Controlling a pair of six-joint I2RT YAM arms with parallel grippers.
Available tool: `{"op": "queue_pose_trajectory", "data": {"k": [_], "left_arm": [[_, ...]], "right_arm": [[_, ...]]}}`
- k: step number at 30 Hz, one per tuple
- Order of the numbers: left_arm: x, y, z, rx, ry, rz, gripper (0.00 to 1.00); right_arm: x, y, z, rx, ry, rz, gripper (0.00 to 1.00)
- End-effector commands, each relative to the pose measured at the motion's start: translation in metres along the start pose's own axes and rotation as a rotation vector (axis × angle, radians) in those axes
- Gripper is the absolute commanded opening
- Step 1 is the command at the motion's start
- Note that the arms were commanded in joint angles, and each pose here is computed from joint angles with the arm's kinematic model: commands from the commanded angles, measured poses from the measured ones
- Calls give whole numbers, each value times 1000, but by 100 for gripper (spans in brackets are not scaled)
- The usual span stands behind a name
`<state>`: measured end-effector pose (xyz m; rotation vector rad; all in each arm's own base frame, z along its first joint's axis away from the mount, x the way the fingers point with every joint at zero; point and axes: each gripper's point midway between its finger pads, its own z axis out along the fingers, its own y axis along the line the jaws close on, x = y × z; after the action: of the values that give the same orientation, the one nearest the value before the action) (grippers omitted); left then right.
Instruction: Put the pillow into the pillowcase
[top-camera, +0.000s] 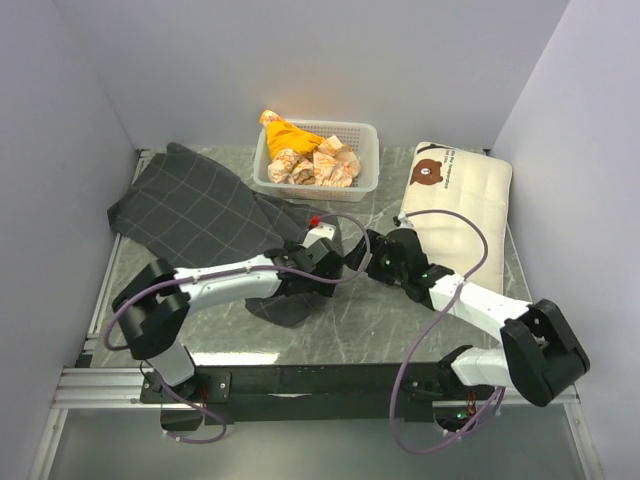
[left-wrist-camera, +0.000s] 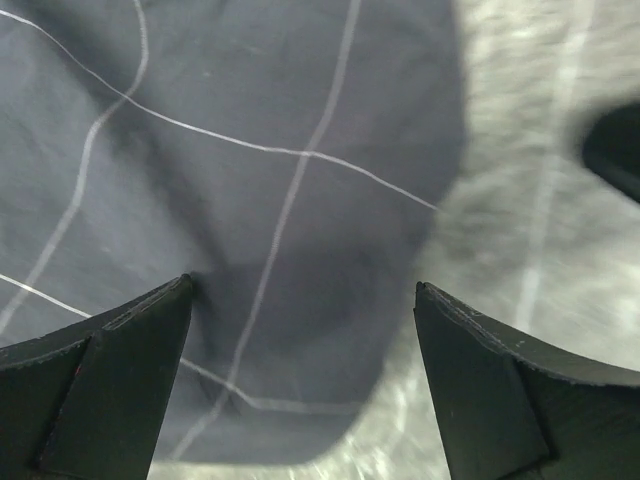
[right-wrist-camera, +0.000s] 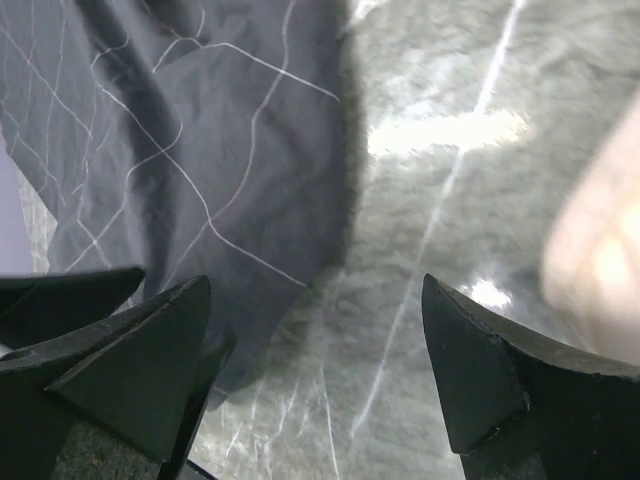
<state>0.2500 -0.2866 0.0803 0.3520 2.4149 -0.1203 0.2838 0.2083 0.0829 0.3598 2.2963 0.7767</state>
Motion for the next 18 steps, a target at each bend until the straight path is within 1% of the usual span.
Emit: {"op": "queue_pose_trajectory", "data": {"k": [1, 3, 4, 5, 6, 8, 11, 12, 13, 14, 15, 16, 18], "left_arm": [[-28, 2, 11, -74, -81, 29, 95], [-24, 1, 20, -89, -68, 47, 81], [-23, -1, 25, -94, -60, 55, 71], [-23, 0, 26, -97, -56, 58, 37], [-24, 0, 26, -100, -56, 55, 21], [-35, 1, 17, -92, -75, 31, 1], [-62, 8, -7, -30, -123, -52, 1], [-77, 11, -24, 16, -160, -98, 1], [-82, 20, -26, 62, -149, -142, 1], [-91, 23, -32, 103, -170, -178, 1], [-103, 29, -48, 151, -202, -216, 1], [-106, 41, -48, 204, -182, -267, 1], [-121, 53, -65, 277, -226, -322, 1]], "right_arm": [[-19, 8, -12, -38, -94, 49, 92], [-14, 6, -10, -41, -82, 52, 92], [-12, 4, -8, -36, -74, 52, 92], [-8, 0, -6, -29, -65, 52, 91], [-6, 1, -5, -38, -58, 53, 91], [1, -2, -1, -38, -39, 51, 91], [5, 4, 6, -56, -15, 37, 91], [6, 7, 8, -61, -7, 24, 90], [10, 6, 13, -49, 8, 14, 90], [8, 17, 15, -66, 6, 1, 90], [9, 20, 17, -65, 10, -13, 89], [12, 19, 22, -49, 22, -21, 89], [12, 30, 30, -57, 28, -26, 88]]}}
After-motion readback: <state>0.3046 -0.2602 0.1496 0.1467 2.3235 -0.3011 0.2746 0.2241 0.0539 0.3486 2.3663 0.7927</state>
